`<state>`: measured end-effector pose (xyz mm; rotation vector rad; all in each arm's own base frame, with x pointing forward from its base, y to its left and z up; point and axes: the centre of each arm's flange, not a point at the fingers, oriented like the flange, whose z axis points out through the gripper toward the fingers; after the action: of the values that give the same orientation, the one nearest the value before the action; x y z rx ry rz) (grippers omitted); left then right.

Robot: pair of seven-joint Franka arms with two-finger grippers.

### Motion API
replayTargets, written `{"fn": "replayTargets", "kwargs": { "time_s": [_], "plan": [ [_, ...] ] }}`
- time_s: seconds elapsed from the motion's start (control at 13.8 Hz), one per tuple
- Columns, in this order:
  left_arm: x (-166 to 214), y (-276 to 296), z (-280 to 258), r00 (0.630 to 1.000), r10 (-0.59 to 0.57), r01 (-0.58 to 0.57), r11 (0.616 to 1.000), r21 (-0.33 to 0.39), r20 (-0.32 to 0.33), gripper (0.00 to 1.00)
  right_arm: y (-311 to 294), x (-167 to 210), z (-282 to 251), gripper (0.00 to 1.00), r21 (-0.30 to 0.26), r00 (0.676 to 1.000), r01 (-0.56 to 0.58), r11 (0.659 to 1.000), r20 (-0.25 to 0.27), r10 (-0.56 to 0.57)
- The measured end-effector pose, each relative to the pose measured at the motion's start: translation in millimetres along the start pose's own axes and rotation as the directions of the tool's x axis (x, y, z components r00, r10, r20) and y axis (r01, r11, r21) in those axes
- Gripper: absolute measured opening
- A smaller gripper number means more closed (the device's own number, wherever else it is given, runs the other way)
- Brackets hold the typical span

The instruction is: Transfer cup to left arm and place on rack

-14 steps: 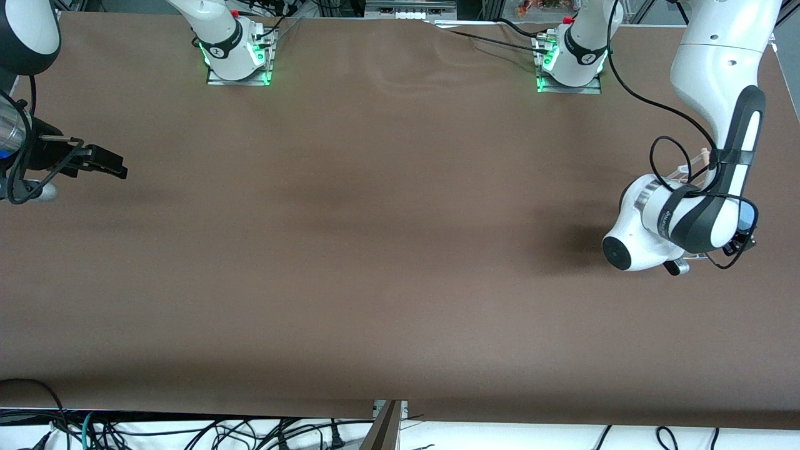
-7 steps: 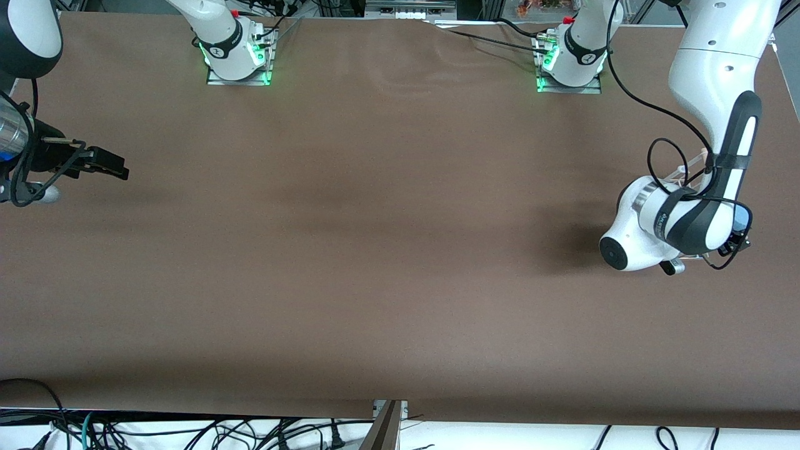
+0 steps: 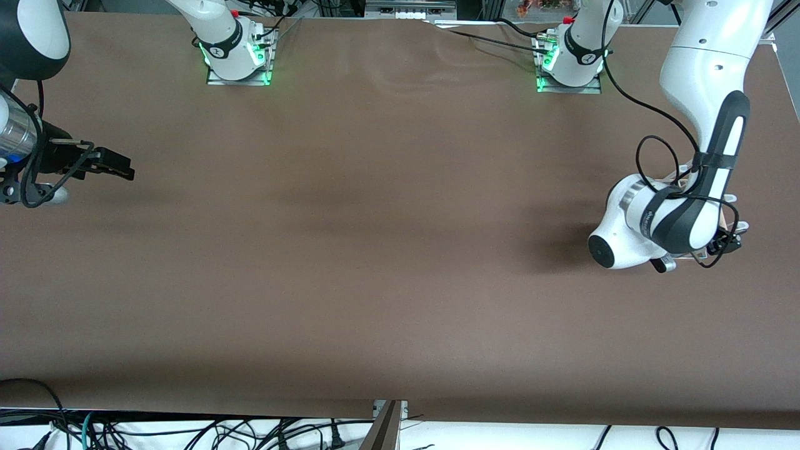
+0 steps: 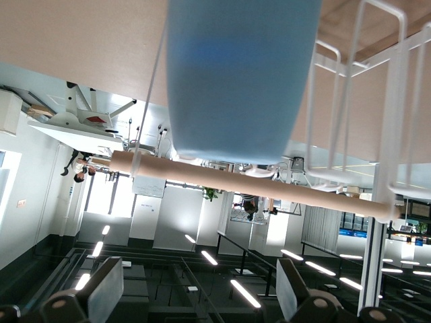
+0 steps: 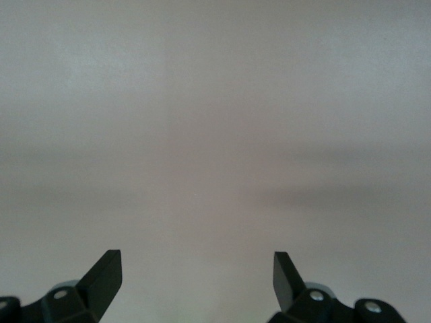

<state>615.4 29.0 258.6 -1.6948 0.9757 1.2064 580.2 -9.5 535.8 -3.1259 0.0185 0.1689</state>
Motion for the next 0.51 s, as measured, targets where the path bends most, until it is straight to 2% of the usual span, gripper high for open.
{"fn": "replayTargets", "kwargs": {
  "time_s": [0.15, 0.29, 0.44, 0.51],
  "plan": [
    [-18, -3, -21, 0.998, -0.039, 0.037, 0.998, -0.051, -0.039, 1.00, 0, 0, 0, 1.00, 0.000, 1.000, 0.000, 1.000, 0.000, 0.000],
    [-53, -19, -43, 0.986, -0.111, 0.093, 0.986, -0.138, -0.124, 1.00, 0, 0, 0, 1.00, 0.000, 1.000, 0.001, 1.000, 0.001, -0.001],
    [-105, -39, -66, 0.946, -0.210, 0.151, 0.959, -0.238, -0.248, 1.00, -2, 1, 2, 1.00, -0.001, 1.000, 0.003, 1.000, 0.003, -0.003],
    [-137, -48, -78, 0.913, -0.266, 0.175, 0.940, -0.292, -0.309, 1.00, -3, 1, 3, 1.00, -0.001, 1.000, 0.006, 1.000, 0.005, -0.006]
  ]
}}
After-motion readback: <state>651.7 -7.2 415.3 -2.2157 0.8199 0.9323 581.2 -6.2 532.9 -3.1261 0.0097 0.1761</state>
